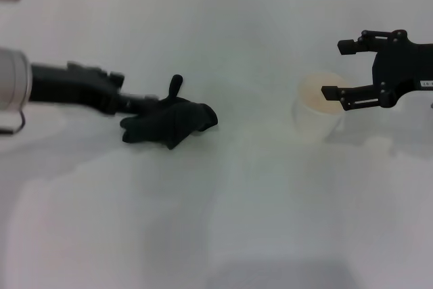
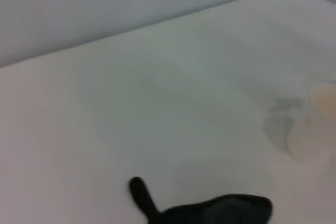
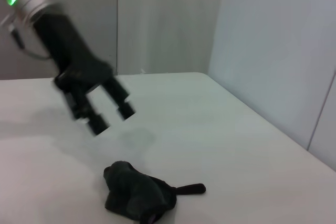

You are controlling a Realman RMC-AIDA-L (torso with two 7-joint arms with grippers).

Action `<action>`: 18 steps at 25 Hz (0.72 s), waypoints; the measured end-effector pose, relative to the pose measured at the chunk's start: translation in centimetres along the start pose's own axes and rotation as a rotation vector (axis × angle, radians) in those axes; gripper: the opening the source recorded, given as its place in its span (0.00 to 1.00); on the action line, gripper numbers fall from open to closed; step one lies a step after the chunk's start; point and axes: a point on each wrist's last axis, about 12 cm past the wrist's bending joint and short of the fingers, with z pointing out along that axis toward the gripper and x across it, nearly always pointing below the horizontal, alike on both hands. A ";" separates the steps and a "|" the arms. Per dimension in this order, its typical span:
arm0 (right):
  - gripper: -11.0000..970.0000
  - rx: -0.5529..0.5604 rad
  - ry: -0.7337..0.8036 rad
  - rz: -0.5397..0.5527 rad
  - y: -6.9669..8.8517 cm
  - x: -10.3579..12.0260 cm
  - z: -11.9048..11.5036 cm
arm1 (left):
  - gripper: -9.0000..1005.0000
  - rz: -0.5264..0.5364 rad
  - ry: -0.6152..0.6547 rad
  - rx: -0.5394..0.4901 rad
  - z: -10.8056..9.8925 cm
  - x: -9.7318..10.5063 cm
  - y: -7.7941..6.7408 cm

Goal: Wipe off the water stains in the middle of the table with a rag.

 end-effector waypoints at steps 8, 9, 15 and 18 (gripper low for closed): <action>0.88 -0.003 0.010 0.047 0.3 0.8 -0.1 | 0.87 -0.095 -0.137 0.057 -0.9 5.1 1.4; 0.88 -0.005 0.012 0.049 0.4 0.9 -0.1 | 0.87 -0.099 -0.148 0.056 -1.1 5.5 1.6; 0.88 -0.012 0.015 0.068 0.6 1.3 0.2 | 0.87 -0.039 -0.250 0.038 -1.5 7.9 2.7; 0.88 -0.015 0.016 0.081 0.7 1.6 0.3 | 0.87 -0.030 -0.302 0.053 -0.9 8.9 2.6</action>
